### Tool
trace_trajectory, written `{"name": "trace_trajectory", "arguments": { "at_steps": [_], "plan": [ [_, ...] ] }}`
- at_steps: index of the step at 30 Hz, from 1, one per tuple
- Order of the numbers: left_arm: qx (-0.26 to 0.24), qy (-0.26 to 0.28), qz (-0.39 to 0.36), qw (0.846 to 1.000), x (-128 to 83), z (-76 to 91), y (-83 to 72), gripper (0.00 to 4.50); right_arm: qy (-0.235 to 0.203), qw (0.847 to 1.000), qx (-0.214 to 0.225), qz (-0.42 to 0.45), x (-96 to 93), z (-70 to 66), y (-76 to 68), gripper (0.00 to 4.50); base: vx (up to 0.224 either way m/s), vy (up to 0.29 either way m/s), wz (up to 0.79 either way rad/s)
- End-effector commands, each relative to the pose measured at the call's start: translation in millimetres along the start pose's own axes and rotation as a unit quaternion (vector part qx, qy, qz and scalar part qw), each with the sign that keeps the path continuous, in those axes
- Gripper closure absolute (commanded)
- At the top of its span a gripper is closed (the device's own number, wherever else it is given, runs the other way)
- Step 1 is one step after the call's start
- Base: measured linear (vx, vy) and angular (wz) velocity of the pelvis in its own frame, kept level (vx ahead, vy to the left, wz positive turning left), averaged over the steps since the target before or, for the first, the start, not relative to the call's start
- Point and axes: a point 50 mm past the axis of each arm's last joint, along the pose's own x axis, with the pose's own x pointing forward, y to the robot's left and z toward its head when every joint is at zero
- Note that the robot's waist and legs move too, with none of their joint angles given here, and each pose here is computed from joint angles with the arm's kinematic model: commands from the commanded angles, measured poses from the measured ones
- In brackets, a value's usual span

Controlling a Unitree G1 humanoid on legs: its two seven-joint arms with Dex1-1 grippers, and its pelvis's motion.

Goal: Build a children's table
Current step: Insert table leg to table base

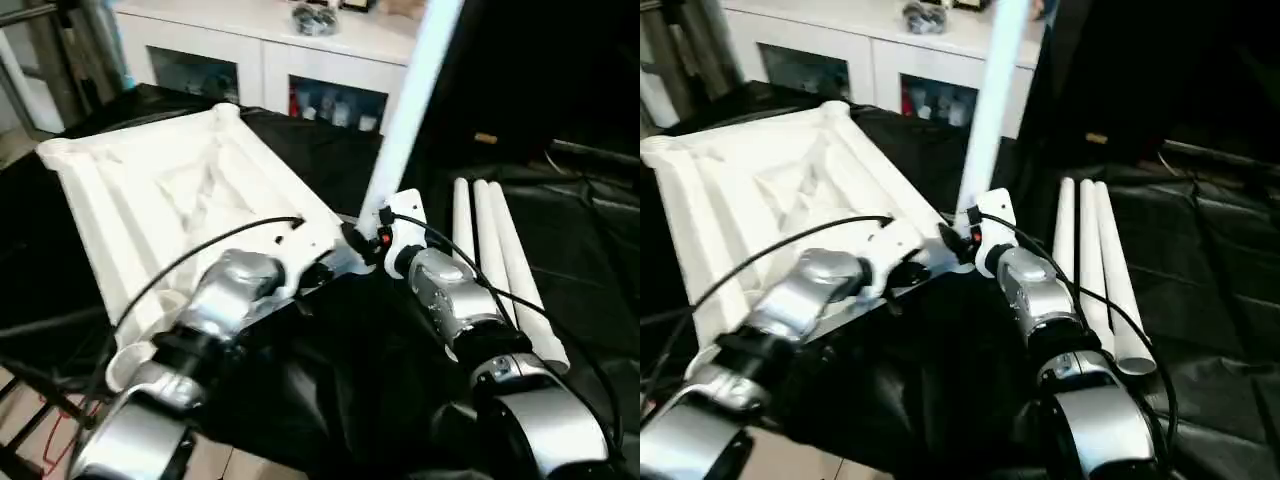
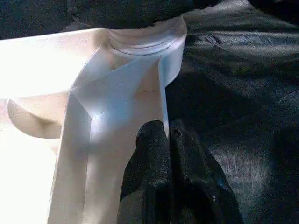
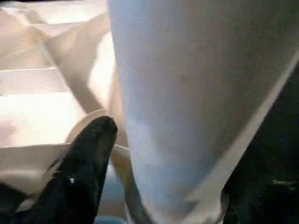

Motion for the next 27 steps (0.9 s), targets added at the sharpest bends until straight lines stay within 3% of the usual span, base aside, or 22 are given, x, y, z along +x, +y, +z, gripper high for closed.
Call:
{"name": "trace_trajectory", "arguments": {
  "at_steps": [1, 9, 11, 17, 21, 22, 27],
  "plan": [
    [0.040, -0.058, -0.054, 0.996, 3.8, 22.0, -13.3, 4.50, 0.053, 0.993, 0.000, 0.106, 0.9, -19.6, 25.9, 0.68, 0.000, 0.000, 0.00],
    [0.065, -0.079, -0.142, 0.984, -7.0, 13.6, -20.9, 4.50, 0.060, 0.975, -0.049, 0.209, -26.5, -12.4, 23.7, 0.68, 0.000, 0.000, 0.00],
    [0.087, -0.074, -0.177, 0.978, -13.7, 6.3, -21.9, 4.50, 0.074, 0.963, -0.068, 0.252, -44.1, -11.9, 22.5, 0.68, 0.000, 0.000, 0.00],
    [0.093, -0.076, -0.229, 0.966, -26.6, -1.5, -19.5, 4.50, 0.109, 0.942, -0.095, 0.304, -70.2, -14.4, 23.8, 0.68, 0.000, 0.000, 0.00],
    [0.095, -0.071, -0.245, 0.962, -32.2, -4.9, -17.4, 4.50, 0.122, 0.935, -0.099, 0.317, -76.2, -16.7, 25.0, 0.68, 0.000, 0.000, 0.00],
    [0.097, -0.070, -0.249, 0.961, -33.4, -5.9, -16.6, 4.50, 0.126, 0.935, -0.099, 0.318, -77.8, -16.8, 25.6, 0.92, 0.000, 0.000, 0.00],
    [0.104, -0.059, -0.251, 0.961, -36.8, -10.3, -12.2, 4.50, 0.142, 0.930, -0.097, 0.325, -80.4, -21.7, 29.6, 1.29, 0.000, 0.000, 0.00]
  ]
}}
